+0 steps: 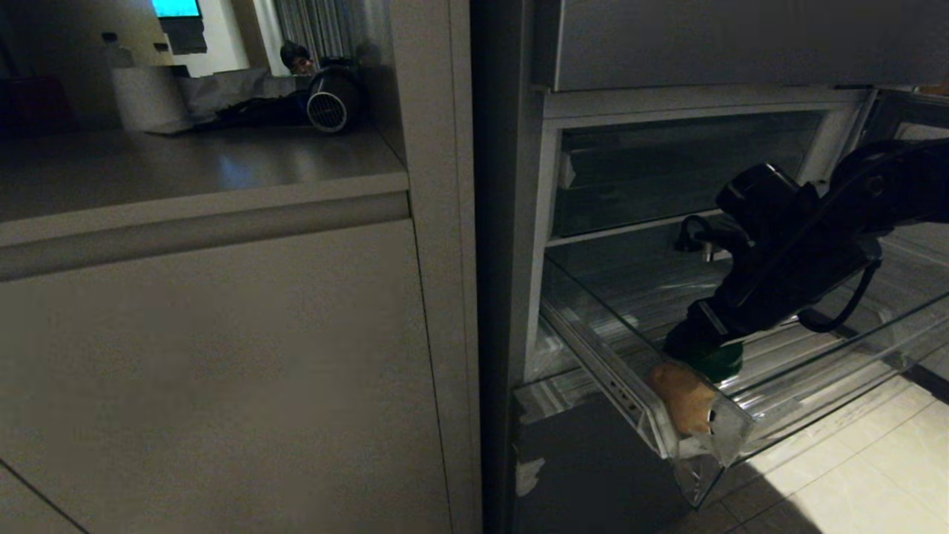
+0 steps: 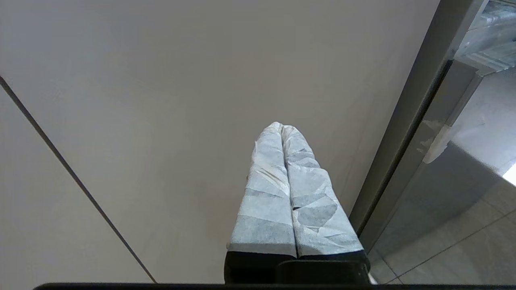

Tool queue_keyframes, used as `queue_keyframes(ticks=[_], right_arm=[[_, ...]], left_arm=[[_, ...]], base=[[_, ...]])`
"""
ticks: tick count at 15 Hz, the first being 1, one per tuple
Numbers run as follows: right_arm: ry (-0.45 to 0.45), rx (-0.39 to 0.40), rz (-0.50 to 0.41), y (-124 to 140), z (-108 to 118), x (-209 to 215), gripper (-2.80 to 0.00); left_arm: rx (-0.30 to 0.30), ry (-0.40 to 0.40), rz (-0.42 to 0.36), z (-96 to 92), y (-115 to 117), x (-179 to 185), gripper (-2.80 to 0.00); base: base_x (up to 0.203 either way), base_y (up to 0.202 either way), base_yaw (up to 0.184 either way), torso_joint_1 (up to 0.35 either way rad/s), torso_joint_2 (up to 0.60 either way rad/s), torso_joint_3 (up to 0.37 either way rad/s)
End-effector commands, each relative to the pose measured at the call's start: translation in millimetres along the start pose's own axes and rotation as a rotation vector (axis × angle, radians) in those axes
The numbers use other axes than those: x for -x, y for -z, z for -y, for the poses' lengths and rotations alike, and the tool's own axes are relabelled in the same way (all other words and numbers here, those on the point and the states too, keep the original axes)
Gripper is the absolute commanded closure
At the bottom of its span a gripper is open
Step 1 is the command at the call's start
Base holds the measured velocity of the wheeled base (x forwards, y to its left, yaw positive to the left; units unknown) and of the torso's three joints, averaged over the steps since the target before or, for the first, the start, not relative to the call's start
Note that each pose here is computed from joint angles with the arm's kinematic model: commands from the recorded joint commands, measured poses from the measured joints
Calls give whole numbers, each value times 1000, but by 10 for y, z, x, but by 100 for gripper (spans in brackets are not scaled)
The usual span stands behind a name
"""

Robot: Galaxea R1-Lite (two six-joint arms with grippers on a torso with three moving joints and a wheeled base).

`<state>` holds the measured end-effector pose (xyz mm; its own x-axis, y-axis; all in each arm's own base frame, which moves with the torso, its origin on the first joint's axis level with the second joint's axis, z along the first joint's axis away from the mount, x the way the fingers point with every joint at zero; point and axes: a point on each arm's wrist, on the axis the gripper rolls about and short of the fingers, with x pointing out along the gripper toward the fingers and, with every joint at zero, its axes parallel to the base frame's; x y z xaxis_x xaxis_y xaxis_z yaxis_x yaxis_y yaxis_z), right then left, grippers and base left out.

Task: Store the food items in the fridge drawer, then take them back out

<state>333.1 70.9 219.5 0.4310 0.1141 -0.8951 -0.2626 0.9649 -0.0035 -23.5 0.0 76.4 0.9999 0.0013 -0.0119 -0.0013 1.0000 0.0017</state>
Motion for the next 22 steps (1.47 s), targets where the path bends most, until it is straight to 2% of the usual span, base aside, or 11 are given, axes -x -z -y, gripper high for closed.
queue_keyframes(ticks=[1,12,13,20,22], right_arm=[[-1,1,-5,4,-2,3,-280],[-4,5,-32,6,-11,-85,-280],[-4,5,-32,6,-11,-85,0],[-3,2,-27,2,-11,-74,0],[-3,4,4,11,-15,47,0]], left_arm=[[0,0,0,0,1,0,0],[0,0,-2,0,0,-1,0],[0,0,-2,0,0,-1,0],[0,0,-2,0,0,-1,0],[0,1,-1,0,1,-1,0]], base=[[0,0,0,0,0,0],[0,0,0,0,0,0],[0,0,0,0,0,0],[0,0,0,0,0,0],[0,0,0,0,0,0]])
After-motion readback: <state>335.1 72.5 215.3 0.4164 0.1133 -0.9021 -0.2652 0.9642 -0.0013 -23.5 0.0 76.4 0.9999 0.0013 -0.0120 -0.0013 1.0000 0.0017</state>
